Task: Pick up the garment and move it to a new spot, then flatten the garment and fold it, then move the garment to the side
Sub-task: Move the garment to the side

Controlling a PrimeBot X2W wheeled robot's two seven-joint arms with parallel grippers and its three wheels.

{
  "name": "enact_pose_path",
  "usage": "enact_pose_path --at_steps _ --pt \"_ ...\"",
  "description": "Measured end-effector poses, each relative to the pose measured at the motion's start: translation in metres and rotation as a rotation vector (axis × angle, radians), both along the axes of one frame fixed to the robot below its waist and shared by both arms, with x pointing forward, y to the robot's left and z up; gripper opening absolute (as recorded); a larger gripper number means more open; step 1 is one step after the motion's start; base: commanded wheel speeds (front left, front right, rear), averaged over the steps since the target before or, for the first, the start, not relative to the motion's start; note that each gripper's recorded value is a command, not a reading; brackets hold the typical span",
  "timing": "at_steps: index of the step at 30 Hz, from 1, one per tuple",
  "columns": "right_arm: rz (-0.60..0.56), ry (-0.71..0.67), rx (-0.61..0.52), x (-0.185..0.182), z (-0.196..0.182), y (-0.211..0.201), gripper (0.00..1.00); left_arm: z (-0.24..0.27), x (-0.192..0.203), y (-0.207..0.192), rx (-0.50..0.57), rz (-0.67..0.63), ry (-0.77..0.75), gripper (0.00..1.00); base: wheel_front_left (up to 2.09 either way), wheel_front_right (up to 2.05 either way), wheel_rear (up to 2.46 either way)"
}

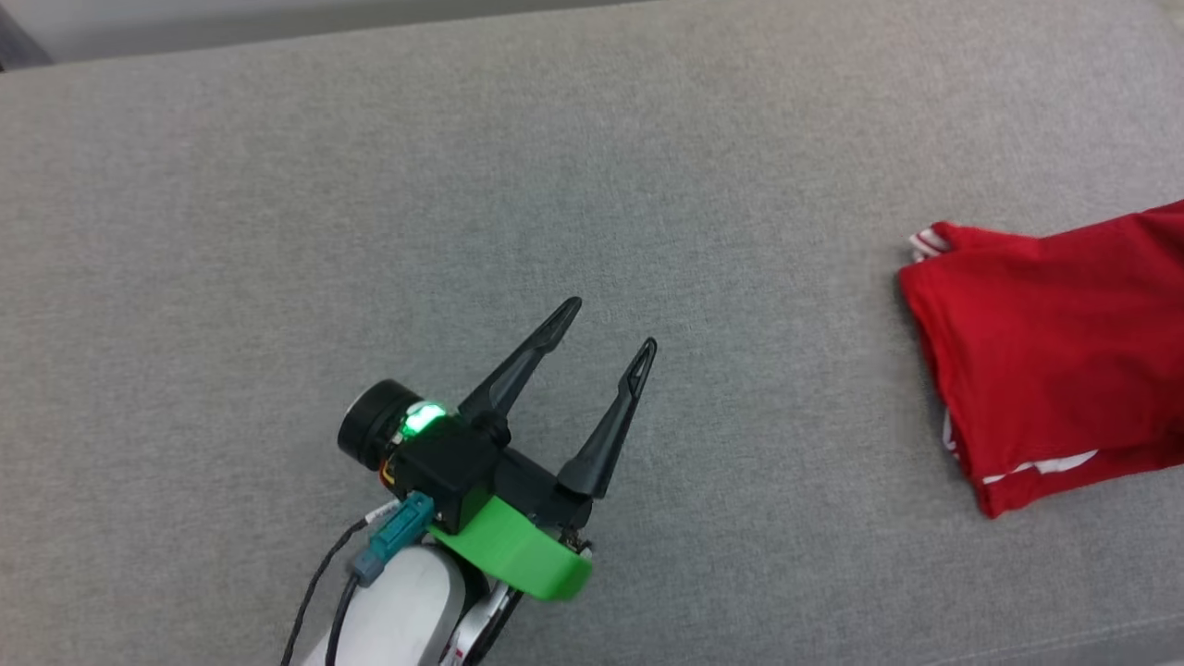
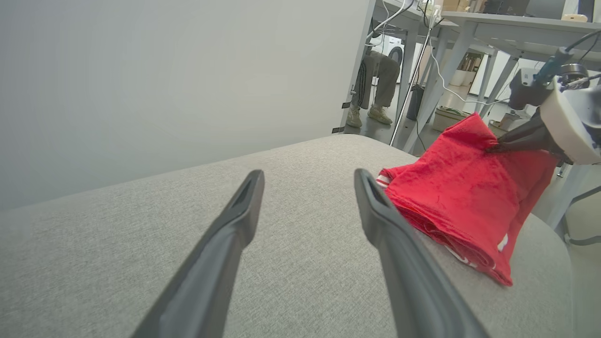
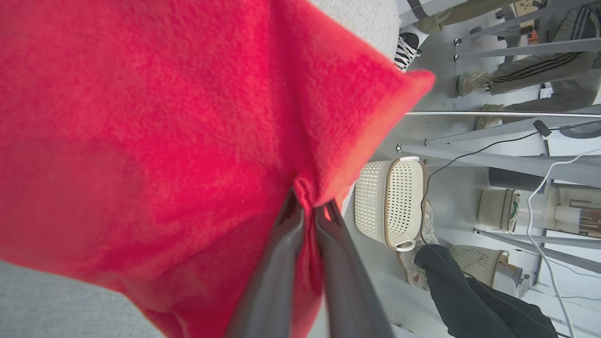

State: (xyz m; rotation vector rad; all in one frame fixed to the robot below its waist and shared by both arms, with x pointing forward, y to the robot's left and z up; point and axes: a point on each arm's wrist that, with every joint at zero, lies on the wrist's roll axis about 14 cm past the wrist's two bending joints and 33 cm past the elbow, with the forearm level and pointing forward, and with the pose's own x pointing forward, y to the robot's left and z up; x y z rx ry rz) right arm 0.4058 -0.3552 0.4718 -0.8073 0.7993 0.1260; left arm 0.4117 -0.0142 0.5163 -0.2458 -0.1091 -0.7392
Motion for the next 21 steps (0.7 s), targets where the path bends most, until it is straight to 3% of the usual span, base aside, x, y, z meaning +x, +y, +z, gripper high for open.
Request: enact_pose_path --at_steps 12,21 --pt "-0.173 -0.056 -0.133 0.015 -0.013 -0.105 0.0 -0.024 0.03 -0.033 -0.037 -0.135 -0.019 1.0 0.0 0.0 0.0" --pt "-0.253 -0.069 -0.165 0.022 -0.031 -0.138 0.0 -0.052 0.042 -0.04 -0.053 -0.168 0.016 1.0 0.0 0.0 0.0"
